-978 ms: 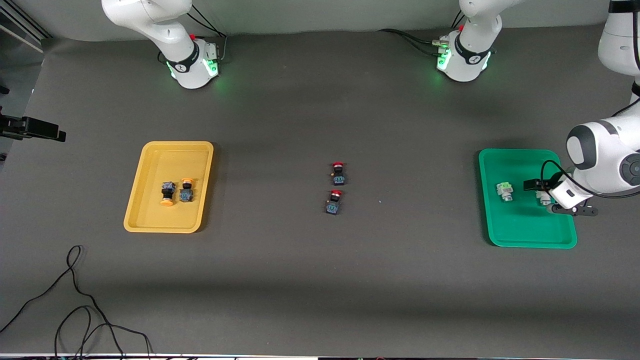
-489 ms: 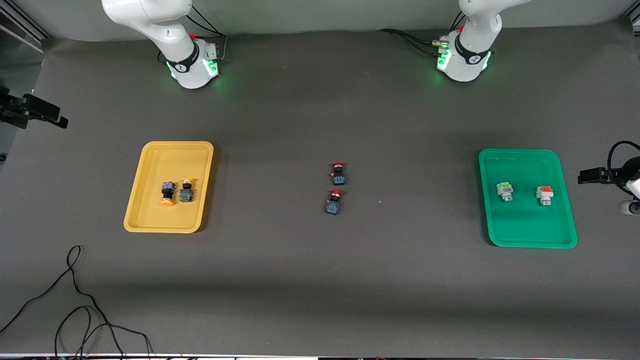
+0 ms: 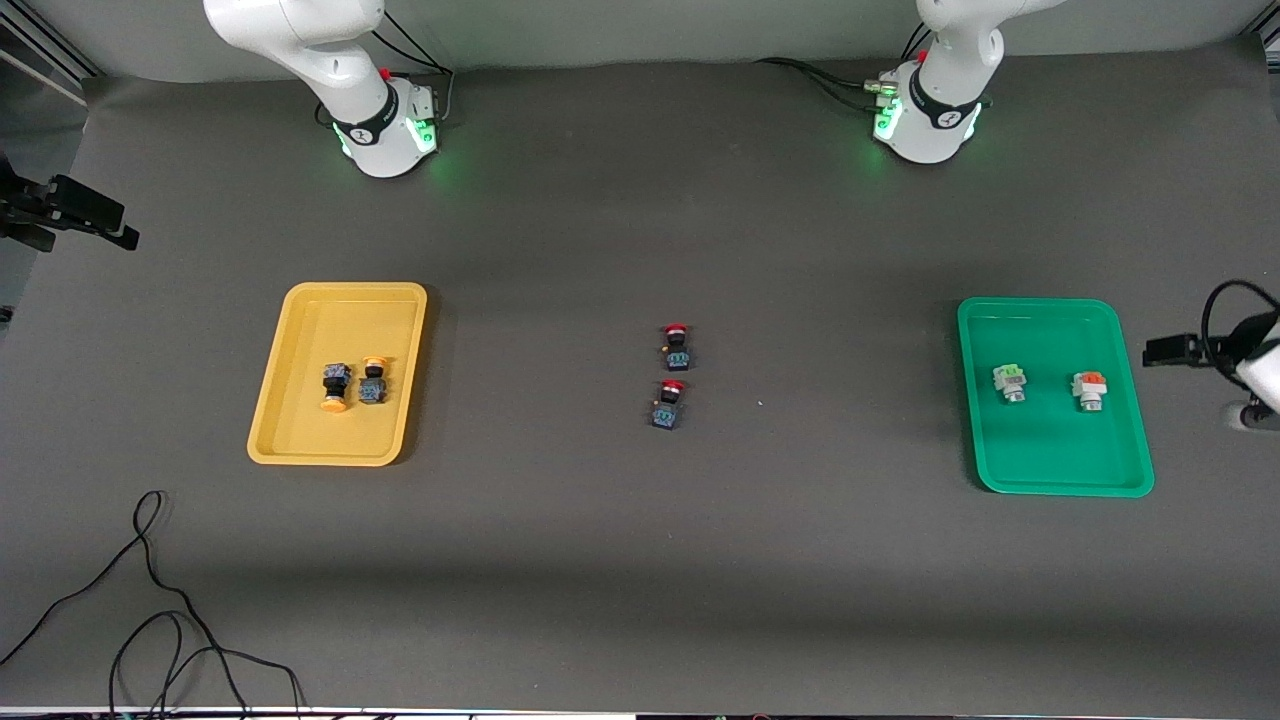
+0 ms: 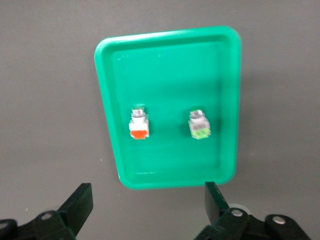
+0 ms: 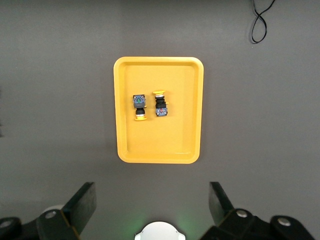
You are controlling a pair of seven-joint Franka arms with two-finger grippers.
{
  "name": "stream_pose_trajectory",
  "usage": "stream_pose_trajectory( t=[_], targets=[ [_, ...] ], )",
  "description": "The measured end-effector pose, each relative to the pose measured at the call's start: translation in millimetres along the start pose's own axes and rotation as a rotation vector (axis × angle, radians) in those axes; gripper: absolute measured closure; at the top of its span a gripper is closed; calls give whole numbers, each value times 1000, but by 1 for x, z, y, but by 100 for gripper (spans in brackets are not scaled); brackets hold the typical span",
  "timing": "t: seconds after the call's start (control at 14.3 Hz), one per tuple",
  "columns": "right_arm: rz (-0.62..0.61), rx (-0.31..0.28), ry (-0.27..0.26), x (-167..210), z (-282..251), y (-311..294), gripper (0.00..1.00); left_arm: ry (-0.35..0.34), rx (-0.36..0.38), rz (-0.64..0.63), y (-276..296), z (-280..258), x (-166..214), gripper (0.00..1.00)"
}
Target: Place green and yellow buttons in trays
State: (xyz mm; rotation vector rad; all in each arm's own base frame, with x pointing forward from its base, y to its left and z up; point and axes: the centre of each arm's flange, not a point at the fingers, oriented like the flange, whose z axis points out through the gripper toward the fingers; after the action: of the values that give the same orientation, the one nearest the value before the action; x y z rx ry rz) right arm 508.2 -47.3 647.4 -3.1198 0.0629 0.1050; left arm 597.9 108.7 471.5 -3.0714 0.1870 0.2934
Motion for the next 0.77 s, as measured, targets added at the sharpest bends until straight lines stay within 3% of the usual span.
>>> stream_pose_trajectory(
  t=[0.21,0.42,0.77],
  targets=[
    [-1,0,3,0,0,-1,0,18,27,4,71,-60,-26,0],
    [-2,-1,3,0,0,-1,0,29,43,-2,129,-81,-35,0],
    [-2,-1,4,1,0,-1,0,32,2,0,148,-91,-36,0]
  ],
)
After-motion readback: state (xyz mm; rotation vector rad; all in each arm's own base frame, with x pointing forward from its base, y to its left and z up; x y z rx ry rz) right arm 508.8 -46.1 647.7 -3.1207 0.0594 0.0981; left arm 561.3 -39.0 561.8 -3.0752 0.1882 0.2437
